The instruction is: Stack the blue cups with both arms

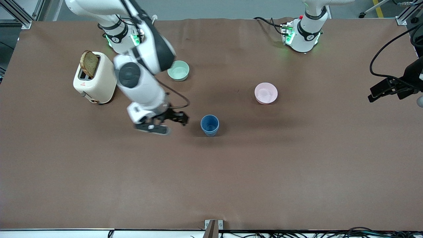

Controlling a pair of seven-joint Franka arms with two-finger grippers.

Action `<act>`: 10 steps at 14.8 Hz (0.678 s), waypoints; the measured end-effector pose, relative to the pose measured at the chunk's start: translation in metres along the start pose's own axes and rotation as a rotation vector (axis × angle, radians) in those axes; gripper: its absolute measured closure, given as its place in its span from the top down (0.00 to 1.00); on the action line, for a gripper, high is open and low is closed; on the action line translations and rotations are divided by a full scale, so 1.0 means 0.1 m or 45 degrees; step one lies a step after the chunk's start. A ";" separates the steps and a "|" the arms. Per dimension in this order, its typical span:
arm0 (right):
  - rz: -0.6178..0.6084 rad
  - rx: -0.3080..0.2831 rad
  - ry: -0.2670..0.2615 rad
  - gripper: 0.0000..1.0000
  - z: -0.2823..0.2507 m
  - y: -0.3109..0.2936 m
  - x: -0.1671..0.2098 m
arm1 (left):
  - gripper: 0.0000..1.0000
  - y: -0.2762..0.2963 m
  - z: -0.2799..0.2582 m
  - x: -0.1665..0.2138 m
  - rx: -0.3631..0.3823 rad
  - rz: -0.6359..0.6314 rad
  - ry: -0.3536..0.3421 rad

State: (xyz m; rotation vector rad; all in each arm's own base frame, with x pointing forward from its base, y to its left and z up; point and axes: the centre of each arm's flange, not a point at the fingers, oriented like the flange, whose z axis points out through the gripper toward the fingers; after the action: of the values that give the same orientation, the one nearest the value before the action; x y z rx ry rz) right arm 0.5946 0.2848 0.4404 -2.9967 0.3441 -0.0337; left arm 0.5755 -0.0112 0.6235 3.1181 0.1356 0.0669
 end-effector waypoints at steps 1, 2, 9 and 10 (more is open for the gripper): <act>0.005 -0.012 0.007 1.00 -0.27 0.37 0.18 | 1.00 0.01 0.00 0.00 0.000 0.003 -0.002; 0.013 -0.019 0.017 1.00 -0.52 0.75 0.34 | 1.00 0.01 0.01 0.00 0.000 0.007 -0.004; -0.022 -0.098 0.112 1.00 -1.29 2.56 0.87 | 1.00 0.03 -0.01 -0.01 0.000 0.011 -0.001; -0.046 -0.104 0.125 1.00 -1.36 2.69 0.91 | 1.00 0.02 -0.02 0.00 -0.001 0.010 0.001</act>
State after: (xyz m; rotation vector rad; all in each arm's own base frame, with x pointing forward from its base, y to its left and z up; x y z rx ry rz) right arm 0.6175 -0.0127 0.5422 -3.0889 0.3086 -0.1745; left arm 0.5751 -0.0136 0.6254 3.1182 0.1234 0.0681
